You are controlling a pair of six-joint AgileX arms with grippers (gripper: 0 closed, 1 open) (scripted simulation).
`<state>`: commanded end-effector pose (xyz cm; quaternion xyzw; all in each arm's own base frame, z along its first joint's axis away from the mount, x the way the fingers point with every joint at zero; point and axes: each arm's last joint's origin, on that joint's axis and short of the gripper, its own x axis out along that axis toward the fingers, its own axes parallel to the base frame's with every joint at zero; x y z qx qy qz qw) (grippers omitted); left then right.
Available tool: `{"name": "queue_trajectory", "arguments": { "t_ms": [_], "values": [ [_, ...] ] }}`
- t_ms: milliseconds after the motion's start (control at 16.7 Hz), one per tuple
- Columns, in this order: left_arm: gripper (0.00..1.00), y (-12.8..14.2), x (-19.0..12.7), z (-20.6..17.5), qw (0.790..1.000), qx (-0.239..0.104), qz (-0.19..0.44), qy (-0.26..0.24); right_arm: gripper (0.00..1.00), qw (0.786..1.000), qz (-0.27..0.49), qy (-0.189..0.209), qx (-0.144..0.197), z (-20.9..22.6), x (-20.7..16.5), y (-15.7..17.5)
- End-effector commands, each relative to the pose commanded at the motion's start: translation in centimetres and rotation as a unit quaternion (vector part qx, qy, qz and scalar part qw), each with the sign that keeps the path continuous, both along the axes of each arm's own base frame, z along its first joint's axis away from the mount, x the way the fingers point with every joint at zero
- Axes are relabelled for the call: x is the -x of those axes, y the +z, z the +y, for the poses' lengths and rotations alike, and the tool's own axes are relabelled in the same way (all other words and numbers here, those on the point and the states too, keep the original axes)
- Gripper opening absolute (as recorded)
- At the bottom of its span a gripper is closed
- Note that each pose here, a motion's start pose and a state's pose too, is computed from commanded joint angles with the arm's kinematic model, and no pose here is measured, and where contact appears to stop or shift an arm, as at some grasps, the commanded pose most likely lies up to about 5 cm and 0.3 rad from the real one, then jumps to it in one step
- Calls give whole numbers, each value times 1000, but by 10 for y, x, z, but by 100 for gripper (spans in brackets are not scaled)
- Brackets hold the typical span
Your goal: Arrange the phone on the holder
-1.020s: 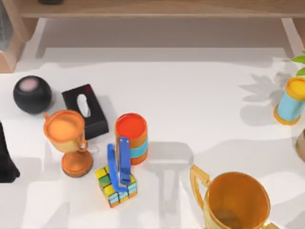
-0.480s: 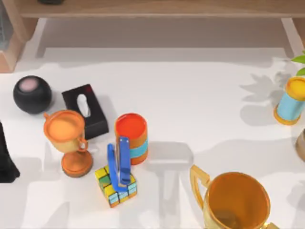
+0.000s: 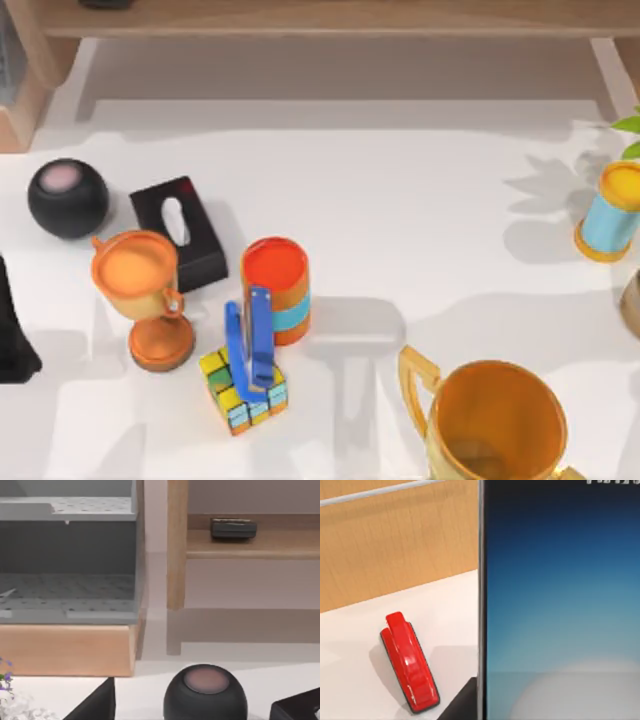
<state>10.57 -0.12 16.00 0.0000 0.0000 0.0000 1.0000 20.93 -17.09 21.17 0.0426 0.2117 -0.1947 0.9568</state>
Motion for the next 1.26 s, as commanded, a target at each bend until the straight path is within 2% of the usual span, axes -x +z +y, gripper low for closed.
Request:
{"name": "queue_trajectory", "arguments": {
  "t_ms": [120, 900, 1260],
  "values": [
    [100, 0, 0, 0, 1000, 0, 0, 0, 0, 1000, 0, 0, 0, 0, 0, 0],
    [100, 0, 0, 0, 1000, 0, 0, 0, 98, 1000, 0, 0, 0, 0, 0, 0],
    [100, 0, 0, 0, 1000, 0, 0, 0, 100, 1000, 0, 0, 0, 0, 0, 0]
  ]
}}
